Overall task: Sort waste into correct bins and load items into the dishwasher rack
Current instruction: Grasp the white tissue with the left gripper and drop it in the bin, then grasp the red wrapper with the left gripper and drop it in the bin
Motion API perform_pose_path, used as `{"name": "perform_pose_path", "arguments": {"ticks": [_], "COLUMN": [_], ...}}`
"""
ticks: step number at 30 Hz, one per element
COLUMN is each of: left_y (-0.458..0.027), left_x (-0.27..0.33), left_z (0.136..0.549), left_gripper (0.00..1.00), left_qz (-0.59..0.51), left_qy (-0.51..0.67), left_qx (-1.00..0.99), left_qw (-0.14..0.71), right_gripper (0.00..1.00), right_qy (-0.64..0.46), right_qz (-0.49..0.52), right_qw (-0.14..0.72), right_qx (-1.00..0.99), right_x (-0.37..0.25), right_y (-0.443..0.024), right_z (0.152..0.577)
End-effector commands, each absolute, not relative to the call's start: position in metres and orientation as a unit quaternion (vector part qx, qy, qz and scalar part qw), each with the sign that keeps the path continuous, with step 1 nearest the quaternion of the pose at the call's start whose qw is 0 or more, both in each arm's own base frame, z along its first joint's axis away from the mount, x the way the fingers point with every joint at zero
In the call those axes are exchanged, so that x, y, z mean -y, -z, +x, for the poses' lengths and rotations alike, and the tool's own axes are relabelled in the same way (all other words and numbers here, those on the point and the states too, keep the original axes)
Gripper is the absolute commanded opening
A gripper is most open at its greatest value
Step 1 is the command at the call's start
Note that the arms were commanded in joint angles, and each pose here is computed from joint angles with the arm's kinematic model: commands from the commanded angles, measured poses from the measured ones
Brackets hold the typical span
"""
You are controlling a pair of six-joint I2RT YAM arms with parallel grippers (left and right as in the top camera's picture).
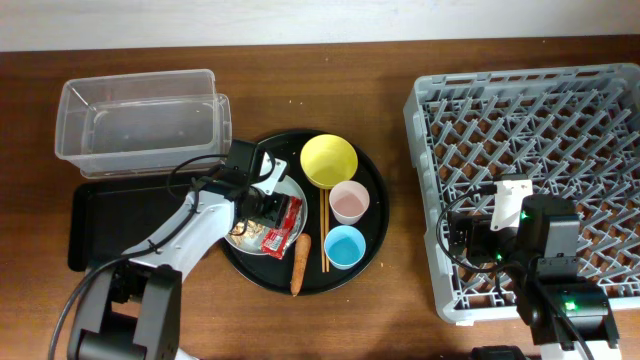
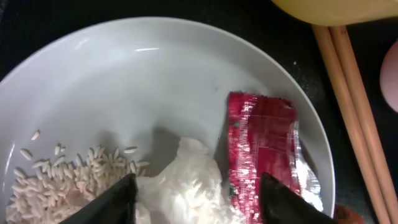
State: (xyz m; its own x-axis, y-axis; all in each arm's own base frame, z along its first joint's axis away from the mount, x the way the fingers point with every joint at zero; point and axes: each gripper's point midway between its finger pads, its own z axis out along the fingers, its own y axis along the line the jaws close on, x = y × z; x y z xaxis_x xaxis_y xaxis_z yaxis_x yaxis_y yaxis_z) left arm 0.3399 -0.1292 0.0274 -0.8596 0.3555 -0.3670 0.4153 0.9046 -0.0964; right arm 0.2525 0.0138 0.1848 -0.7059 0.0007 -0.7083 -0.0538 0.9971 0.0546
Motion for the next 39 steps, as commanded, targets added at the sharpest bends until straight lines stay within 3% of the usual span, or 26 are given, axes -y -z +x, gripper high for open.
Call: {"name": "perform_pose_path", "arguments": {"ticks": [1,2,3,5,9,10,14,17,18,19,20,21,23,26,28,31,34,39], "left_y": [-0.025,-0.026,-0.027,-0.052,-0.192,-0.209,-0.221,-0.173,-0.161,-0.148,-0.151,-0.162,-0.182,-0.17,-0.134,-0.078,-0.043,-0.007], "left_x": [0.129,0.126,0.12,0.117,0.061,0.039,-0.035,-0.057,-0.057,-0.057,-0.057,-0.056,-0.04,0.04,0.102,0.143,0.149,0.145], "left_z": [0.339,0.341,0.344,0.361,0.421,0.432,0.462,0.482,0.485,0.487,0.488,0.49,0.483,0.442,0.384,0.309,0.283,0.273], "left_gripper": [0.28,0.11,0.0,0.0,0.0,0.0,0.0,0.01,0.05,0.29,0.64,0.72,0.76,0.76,0.75,0.76,0.76,0.76], "left_qz": [0.203,0.201,0.197,0.193,0.107,0.077,-0.005,-0.021,-0.02,-0.019,-0.02,-0.02,-0.005,0.085,0.154,0.22,0.24,0.235], "left_qy": [0.082,0.077,0.056,0.038,-0.05,-0.059,-0.094,-0.103,-0.103,-0.102,-0.103,-0.102,-0.089,0.03,0.105,0.11,0.101,0.093], "left_qx": [-0.961,-0.962,-0.963,-0.957,-0.912,-0.901,-0.877,-0.892,-0.896,-0.902,-0.899,-0.893,-0.89,-0.92,-0.947,-0.963,-0.965,-0.967], "left_qw": [0.167,0.17,0.175,0.214,0.394,0.424,0.471,0.44,0.431,0.42,0.426,0.437,0.448,0.382,0.261,0.105,0.043,-0.013], "right_gripper": [0.98,0.98,0.98,0.98,0.98,0.99,0.98,0.98,0.98,0.98,0.98,0.98,0.98,0.98,0.98,0.98,0.98,0.98], "right_qy": [-0.039,-0.039,-0.039,-0.039,-0.039,-0.039,-0.039,-0.039,-0.039,-0.039,-0.039,-0.039,-0.039,-0.039,-0.039,-0.039,-0.039,-0.039], "right_qz": [-0.008,-0.008,-0.008,-0.008,-0.008,-0.008,-0.008,-0.008,-0.008,-0.008,-0.008,-0.008,-0.008,-0.008,-0.008,-0.008,-0.008,-0.008], "right_qw": [0.395,0.395,0.395,0.395,0.395,0.395,0.395,0.395,0.395,0.395,0.395,0.395,0.395,0.395,0.395,0.394,0.394,0.394], "right_qx": [-0.918,-0.918,-0.918,-0.918,-0.918,-0.918,-0.918,-0.918,-0.918,-0.918,-0.918,-0.918,-0.918,-0.918,-0.918,-0.918,-0.918,-0.918], "right_x": [-0.013,-0.013,-0.013,-0.013,-0.013,-0.013,-0.013,-0.013,-0.013,-0.013,-0.013,-0.013,-0.013,-0.013,-0.013,-0.013,-0.013,-0.013], "right_y": [-0.195,-0.195,-0.195,-0.195,-0.195,-0.195,-0.195,-0.195,-0.195,-0.195,-0.195,-0.195,-0.195,-0.195,-0.195,-0.195,-0.195,-0.195], "right_z": [0.255,0.255,0.255,0.255,0.255,0.255,0.255,0.255,0.255,0.255,0.255,0.255,0.255,0.255,0.255,0.255,0.255,0.255]}}
